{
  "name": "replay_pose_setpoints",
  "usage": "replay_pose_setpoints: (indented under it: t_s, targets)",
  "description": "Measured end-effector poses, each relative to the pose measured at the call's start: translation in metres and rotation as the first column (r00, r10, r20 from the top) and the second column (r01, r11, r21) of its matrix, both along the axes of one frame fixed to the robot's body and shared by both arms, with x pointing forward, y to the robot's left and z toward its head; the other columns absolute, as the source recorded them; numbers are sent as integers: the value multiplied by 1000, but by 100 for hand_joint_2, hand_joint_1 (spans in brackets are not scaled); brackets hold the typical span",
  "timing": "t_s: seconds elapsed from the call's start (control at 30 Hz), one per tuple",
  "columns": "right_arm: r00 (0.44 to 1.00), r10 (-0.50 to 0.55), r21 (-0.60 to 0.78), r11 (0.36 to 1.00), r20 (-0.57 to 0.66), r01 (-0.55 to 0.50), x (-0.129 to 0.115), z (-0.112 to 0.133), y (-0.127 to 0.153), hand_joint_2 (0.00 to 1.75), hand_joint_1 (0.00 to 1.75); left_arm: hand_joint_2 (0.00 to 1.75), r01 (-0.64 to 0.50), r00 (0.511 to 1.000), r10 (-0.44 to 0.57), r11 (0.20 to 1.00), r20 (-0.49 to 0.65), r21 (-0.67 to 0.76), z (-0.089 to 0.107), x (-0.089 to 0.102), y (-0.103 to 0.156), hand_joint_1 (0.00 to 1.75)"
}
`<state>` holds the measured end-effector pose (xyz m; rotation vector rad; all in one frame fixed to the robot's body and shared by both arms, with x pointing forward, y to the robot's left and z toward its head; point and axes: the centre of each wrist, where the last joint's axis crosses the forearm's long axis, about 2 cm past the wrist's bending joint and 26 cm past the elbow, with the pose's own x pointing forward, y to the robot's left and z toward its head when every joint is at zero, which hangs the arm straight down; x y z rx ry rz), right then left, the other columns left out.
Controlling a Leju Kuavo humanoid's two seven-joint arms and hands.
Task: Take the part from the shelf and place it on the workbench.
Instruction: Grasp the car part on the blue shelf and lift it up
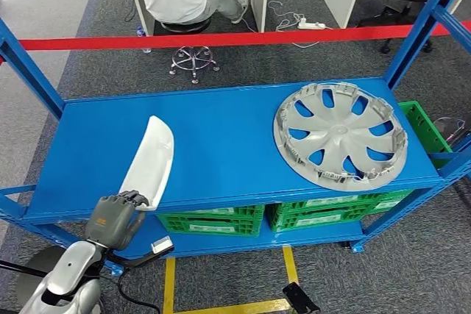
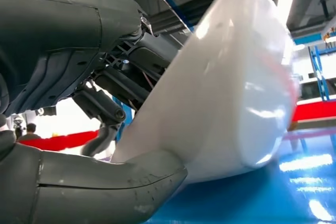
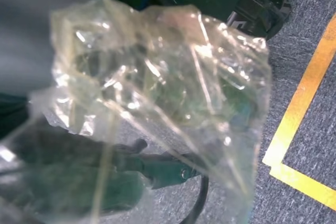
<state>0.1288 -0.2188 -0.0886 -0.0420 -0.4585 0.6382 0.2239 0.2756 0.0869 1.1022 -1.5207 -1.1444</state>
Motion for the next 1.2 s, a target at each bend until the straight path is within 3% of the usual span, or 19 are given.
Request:
replay_pose_setpoints:
  t_s: [0.77,1.2]
  targets:
    - [1000,-2,7,1000,3,2,0,0,2,0,0,175,-2,981,-11,998,192,68,16,1,9,175]
    - [1000,-13,5,1000,0,13,1,1,4,0,0,175,-18,906,-67,981,418,195,49,2,14,175]
